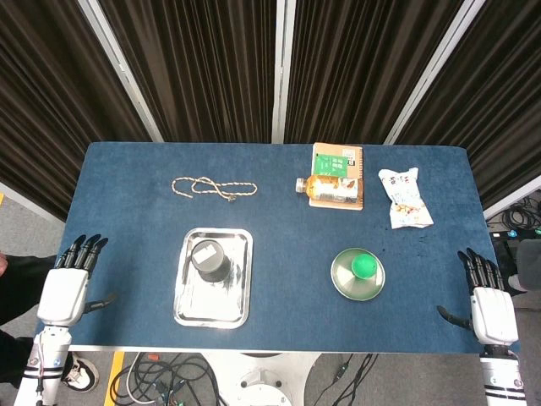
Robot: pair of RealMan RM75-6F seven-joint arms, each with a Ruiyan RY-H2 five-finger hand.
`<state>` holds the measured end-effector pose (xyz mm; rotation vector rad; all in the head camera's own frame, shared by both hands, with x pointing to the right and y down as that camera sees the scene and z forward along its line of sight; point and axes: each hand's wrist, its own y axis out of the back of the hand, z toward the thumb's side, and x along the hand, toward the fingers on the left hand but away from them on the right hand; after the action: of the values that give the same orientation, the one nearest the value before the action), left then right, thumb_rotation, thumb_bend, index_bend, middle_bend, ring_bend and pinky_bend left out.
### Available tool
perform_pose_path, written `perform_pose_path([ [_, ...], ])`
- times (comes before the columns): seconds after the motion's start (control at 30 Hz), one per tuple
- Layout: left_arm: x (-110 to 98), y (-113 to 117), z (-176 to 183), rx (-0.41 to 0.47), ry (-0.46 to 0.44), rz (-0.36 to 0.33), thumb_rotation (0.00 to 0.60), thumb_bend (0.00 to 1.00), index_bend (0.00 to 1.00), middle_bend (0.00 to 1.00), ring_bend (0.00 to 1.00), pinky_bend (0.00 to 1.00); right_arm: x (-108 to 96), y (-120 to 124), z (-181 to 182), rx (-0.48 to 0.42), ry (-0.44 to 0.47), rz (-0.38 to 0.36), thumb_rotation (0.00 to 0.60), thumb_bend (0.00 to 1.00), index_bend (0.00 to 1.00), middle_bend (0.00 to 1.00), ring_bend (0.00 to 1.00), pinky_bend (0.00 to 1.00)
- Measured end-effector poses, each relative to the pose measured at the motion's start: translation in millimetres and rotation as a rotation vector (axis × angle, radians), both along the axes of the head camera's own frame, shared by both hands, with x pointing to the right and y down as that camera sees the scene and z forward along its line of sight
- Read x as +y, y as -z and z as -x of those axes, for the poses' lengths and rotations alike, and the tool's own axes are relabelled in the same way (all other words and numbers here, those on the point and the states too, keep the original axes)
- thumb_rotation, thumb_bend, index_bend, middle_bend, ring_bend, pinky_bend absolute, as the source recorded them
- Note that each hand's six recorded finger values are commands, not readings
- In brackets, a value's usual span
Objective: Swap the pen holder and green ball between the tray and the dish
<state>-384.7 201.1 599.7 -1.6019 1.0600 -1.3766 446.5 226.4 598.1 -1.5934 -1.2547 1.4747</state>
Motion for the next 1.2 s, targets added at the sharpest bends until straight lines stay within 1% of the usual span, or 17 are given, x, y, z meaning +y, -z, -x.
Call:
perform_pose_path([
  [0.37, 3, -3, -1, 0.004, 0.003, 0.005, 0.600, 0.04, 0.10, 0.08, 0.00, 0.19, -1, -2, 4, -0.004, 0.018, 0.007, 0.600, 0.04, 0.00, 0.00, 0.00, 0.00],
  [0.57, 2, -2, -1, 0.010, 0.005, 0.003, 0.600, 0.04, 0.10, 0.08, 0.00, 0.19, -4, -4, 9, -0.007, 0.035, 0.023, 0.600, 0.04, 0.00, 0.00, 0.00, 0.00],
  [0.87, -1, -4, -4, 0.018, -0.011, 0.008, 0.600, 0.04, 0.10, 0.08, 0.00, 0.19, -9, -1, 15, -0.002, 0.059, 0.014, 0.600, 0.04, 0.00, 0.00, 0.00, 0.00],
  [1.0, -8, -6, -17, 0.057, -0.043, 0.017, 0.600, 0.04, 0.10, 0.08, 0.00, 0.18, -8, 1, 14, -0.002, 0.058, 0.013, 0.600, 0.04, 0.00, 0.00, 0.00, 0.00],
  [1.2, -28, -14, -57, 0.155, -0.144, 0.049, 0.600, 0.03, 0.10, 0.08, 0.00, 0.18, -9, 6, 15, -0.004, 0.058, -0.001, 0.600, 0.04, 0.00, 0.00, 0.00, 0.00],
])
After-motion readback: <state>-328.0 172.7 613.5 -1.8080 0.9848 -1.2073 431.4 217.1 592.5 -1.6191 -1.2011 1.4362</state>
